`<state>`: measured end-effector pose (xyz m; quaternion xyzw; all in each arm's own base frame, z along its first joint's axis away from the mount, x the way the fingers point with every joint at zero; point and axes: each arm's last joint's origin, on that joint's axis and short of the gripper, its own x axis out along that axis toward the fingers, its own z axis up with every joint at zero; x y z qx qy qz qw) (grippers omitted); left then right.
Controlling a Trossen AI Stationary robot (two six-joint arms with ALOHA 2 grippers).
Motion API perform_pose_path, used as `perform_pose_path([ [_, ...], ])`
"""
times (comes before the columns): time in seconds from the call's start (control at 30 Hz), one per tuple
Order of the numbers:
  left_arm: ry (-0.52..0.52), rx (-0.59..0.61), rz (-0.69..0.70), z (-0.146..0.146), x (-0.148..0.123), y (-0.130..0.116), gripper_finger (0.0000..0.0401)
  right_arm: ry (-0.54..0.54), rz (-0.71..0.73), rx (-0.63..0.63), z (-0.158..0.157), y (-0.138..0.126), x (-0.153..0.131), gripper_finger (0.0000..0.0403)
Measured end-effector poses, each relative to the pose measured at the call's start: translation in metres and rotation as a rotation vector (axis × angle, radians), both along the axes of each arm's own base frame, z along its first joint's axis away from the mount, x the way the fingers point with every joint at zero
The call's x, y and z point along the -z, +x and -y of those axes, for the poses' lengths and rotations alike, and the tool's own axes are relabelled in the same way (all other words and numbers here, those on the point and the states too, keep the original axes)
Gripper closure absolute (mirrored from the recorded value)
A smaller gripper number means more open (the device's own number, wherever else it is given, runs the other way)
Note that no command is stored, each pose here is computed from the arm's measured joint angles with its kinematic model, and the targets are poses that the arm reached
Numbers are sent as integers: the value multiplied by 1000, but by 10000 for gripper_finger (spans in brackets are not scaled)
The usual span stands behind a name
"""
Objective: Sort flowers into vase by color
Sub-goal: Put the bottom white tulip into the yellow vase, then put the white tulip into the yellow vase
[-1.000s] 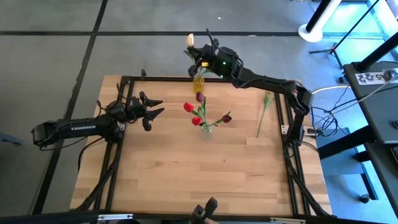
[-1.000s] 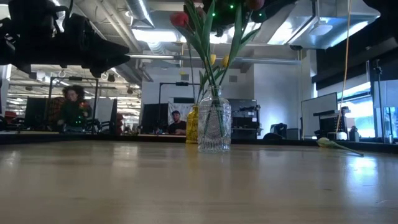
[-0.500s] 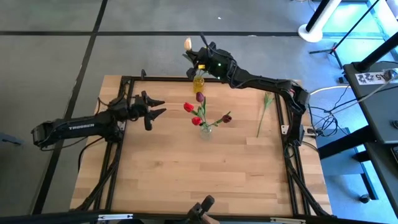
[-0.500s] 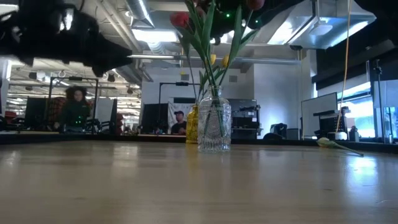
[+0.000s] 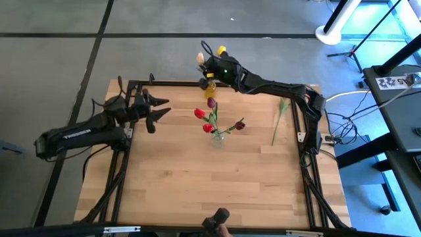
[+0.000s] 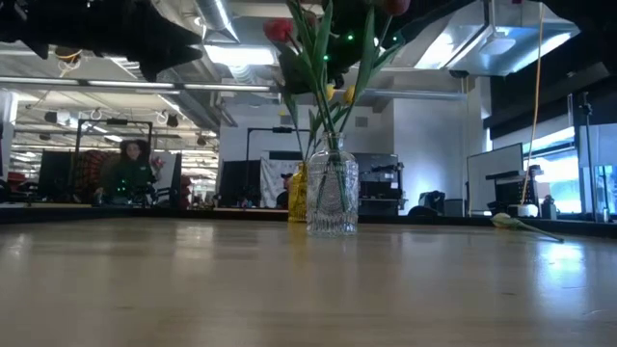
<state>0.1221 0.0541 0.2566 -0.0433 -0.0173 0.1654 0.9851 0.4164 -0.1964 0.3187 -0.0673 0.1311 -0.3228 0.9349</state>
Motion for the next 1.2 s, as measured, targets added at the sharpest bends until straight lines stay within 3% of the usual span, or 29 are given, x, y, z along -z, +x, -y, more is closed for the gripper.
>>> perform_pose_path([
  [0.33,-55,-14,-47,2,-30,-7,205,-17,-41,-52,-34,-11,-28,182],
  [0.53,-53,-3,-34,4,-32,-9,206,-59,-102,45,-61,-18,-42,119],
  [0.97,11,32,-95,7,-28,-8,206,3,-43,94,-65,-19,-44,110],
  [1.2,-4,6,-108,6,-26,-8,206,41,-40,169,-46,-21,-35,110],
])
